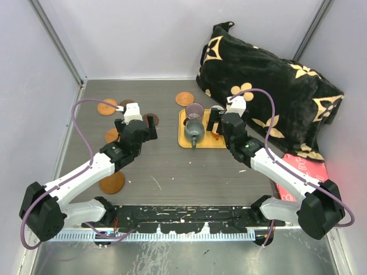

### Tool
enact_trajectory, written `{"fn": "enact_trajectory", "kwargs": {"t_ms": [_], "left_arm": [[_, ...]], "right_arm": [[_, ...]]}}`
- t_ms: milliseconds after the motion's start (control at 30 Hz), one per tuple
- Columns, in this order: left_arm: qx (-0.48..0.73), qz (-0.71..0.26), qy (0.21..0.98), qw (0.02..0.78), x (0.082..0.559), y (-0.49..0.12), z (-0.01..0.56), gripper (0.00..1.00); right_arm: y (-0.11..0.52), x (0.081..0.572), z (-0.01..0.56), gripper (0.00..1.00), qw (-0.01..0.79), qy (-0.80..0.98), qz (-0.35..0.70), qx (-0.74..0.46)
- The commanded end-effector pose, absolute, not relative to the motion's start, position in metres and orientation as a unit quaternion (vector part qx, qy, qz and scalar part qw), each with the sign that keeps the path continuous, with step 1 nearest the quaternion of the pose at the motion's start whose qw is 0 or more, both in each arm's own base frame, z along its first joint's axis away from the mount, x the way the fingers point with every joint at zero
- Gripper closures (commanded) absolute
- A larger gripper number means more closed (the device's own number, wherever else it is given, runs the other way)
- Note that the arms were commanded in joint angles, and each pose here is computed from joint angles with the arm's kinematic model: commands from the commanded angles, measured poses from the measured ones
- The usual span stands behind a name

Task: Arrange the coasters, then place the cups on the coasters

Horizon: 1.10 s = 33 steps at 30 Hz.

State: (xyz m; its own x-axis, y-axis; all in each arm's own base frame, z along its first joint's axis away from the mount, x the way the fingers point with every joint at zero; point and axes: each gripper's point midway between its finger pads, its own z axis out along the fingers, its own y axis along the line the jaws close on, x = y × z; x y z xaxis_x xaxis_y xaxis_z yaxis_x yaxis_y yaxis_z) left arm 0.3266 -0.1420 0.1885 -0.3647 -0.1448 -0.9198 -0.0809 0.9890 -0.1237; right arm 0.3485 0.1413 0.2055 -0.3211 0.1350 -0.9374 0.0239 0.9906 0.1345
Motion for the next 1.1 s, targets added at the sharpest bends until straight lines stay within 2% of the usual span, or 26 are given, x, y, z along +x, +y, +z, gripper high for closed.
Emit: {"fn": "enact_trajectory", "kwargs": {"t_ms": [0,333,600,733,867,1067], "left_arm": [[-0.089,-0.035,0.802,0.59,0.332,-0.138,0.219,0.02],[-0.086,-0.035,0.798,0.595,0.333,-0.138,0.219,0.02],[-0.085,0.011,0.805,0.587,0.344,-0.134,0.206,0.0],[-0.091,0.011,0.825,0.558,0.358,-0.141,0.192,0.15],[-0.111,0.017,0.837,0.536,0.376,-0.145,0.182,0.16],[-0.077,0.005,0.839,0.539,0.414,-0.169,0.178,0.16]], "right_arm": [[0.147,0.352,0.229,0.0,0.603,0.793,0.07,0.053],[0.15,0.348,0.227,0.0,0.601,0.794,0.082,0.046],[0.153,0.341,0.23,0.0,0.605,0.789,0.101,0.033],[0.154,0.338,0.233,0.0,0.605,0.788,0.11,0.027],[0.154,0.332,0.237,0.0,0.609,0.784,0.118,0.021],[0.153,0.324,0.239,0.0,0.612,0.78,0.129,0.014]]}}
